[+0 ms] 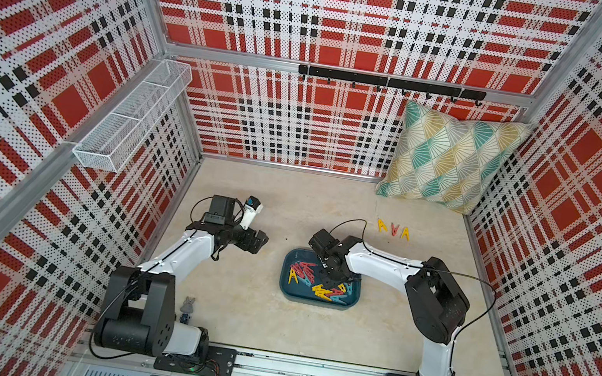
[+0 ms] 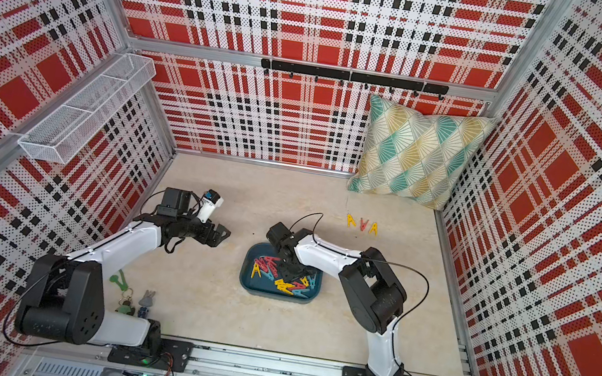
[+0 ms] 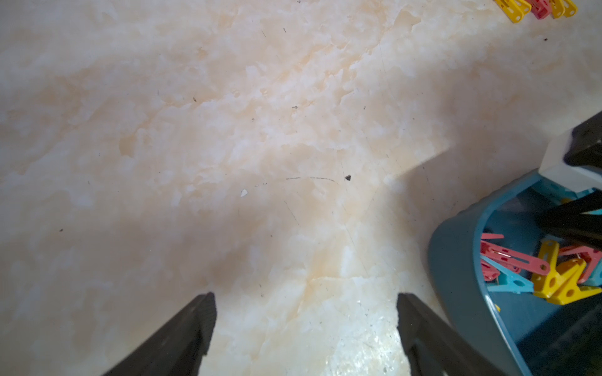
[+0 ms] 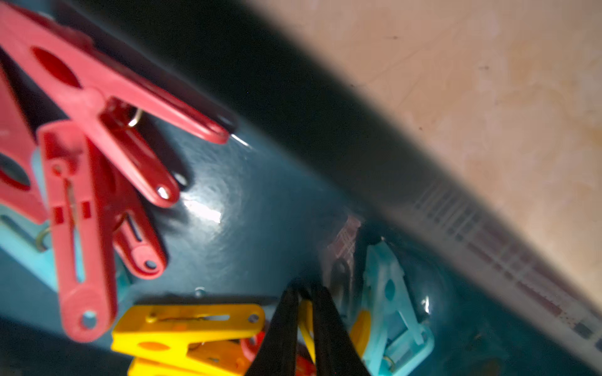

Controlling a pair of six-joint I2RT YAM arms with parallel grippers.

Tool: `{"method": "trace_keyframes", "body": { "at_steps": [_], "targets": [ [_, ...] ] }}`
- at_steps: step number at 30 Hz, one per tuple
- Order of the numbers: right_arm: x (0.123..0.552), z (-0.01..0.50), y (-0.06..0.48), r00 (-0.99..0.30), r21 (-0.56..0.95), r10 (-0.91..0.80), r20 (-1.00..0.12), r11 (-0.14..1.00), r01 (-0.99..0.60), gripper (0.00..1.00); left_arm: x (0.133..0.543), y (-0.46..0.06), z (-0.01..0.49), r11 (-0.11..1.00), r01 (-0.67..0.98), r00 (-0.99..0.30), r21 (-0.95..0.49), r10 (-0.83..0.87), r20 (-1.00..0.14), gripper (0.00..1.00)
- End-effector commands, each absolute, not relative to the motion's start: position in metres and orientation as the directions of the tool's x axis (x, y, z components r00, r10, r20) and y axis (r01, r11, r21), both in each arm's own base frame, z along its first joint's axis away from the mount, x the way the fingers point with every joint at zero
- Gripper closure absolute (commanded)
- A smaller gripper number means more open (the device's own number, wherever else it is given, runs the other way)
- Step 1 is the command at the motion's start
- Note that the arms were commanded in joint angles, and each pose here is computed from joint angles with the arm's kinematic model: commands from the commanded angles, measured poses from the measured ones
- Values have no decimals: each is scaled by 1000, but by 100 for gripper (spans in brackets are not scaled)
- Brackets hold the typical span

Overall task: Take the clothespins out of the storage box
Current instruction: Pick up the clothespin from the storage box.

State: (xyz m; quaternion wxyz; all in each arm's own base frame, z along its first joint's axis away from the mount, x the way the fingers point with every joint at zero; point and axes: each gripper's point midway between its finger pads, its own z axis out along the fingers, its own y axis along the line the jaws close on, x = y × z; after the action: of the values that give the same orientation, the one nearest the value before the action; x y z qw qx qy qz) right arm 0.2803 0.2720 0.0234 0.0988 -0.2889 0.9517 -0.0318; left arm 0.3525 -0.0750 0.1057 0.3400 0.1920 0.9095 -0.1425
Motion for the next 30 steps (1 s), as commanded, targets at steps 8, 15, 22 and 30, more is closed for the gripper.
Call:
{"method": "trace_keyframes", "body": {
  "at_steps": [8, 15, 22, 30],
  "targets": [
    [286, 63, 291, -806, -28, -530, -263, 839, -543, 94, 354, -73, 105, 887, 444, -689, -126, 248, -681, 8],
    [288, 85, 296, -800, 4, -506, -322, 845, -535, 96, 354, -73, 105, 887, 444, -690, -126, 248, -680, 8],
    [292, 103, 300, -799, 25, -473, -371, 855, -518, 98, 354, -72, 105, 888, 443, -690, -125, 248, -680, 8],
    [303, 131, 289, -821, 105, -378, -428, 882, -460, 98, 354, -72, 106, 888, 442, -688, -123, 248, -682, 8]
  ]
}}
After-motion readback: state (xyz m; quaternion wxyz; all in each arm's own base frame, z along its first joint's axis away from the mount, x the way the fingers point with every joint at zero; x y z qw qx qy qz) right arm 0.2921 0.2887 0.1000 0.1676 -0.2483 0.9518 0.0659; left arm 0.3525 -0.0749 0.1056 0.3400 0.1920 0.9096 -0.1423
